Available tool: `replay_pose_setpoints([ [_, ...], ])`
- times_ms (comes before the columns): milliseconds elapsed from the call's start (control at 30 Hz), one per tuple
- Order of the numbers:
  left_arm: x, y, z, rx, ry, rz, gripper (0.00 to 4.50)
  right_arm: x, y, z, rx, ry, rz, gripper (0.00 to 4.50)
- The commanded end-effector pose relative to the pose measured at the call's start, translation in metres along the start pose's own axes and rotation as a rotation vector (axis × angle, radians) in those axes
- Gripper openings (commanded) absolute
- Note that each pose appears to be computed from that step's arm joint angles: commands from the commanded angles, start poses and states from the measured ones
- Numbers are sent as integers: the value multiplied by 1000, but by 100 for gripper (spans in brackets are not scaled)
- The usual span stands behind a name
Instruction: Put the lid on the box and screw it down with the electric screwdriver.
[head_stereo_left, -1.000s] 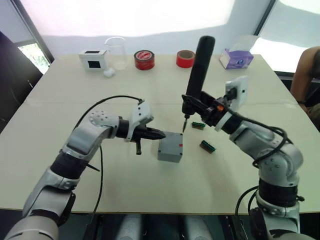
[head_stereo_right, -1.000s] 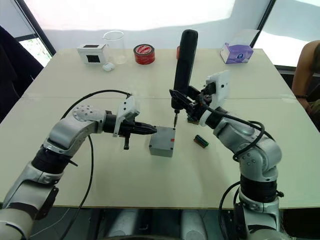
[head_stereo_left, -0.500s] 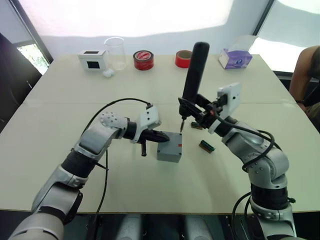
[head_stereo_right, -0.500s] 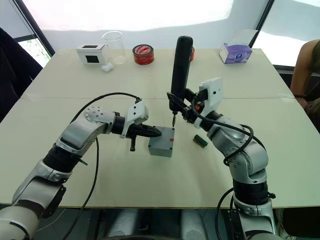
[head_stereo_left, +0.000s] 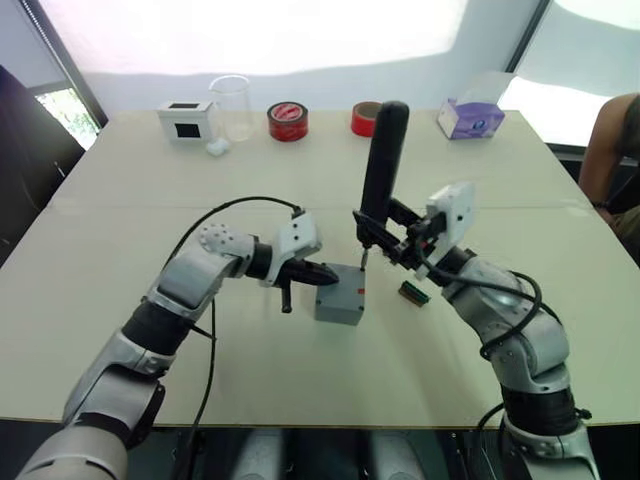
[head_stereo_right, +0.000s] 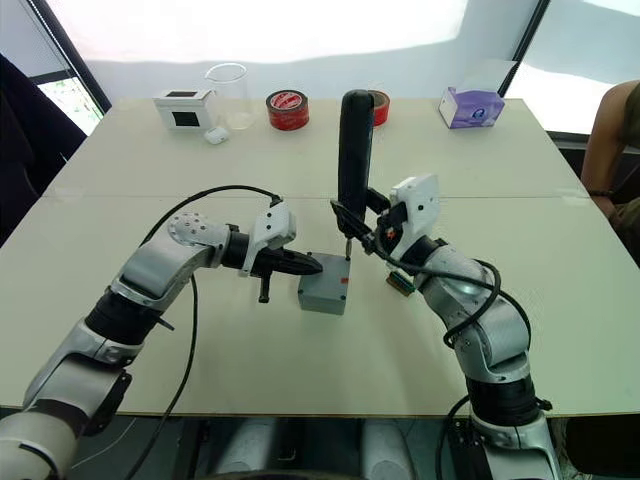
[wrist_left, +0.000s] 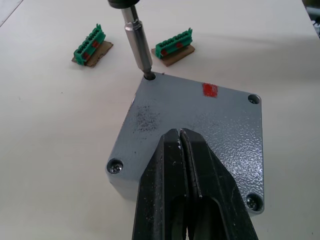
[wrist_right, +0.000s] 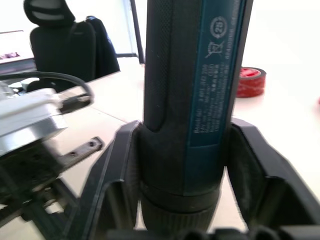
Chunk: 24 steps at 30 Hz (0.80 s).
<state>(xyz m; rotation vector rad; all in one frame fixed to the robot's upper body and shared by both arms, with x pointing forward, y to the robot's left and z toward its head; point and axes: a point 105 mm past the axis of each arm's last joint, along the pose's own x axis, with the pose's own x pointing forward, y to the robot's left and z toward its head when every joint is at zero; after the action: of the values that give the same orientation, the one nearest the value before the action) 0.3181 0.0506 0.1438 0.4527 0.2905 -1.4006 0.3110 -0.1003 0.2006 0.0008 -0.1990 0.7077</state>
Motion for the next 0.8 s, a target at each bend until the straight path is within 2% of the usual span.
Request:
replay_pose_setpoints([
  [33, -3, -4, -9, -23, 27, -5, 0, -8, 2, -26, 18, 105, -3, 181],
  [367, -3, -7, -14, -34, 37, -16, 0, -18, 1, -56, 58, 229, -45, 181],
  [633, 1, -6, -14, -36, 34, -20, 0, -17, 1, -67, 24, 292, -34, 181],
  [800, 2, -6, -16, -41, 36, -17, 0, -14, 3, -65, 52, 270, -23, 181],
])
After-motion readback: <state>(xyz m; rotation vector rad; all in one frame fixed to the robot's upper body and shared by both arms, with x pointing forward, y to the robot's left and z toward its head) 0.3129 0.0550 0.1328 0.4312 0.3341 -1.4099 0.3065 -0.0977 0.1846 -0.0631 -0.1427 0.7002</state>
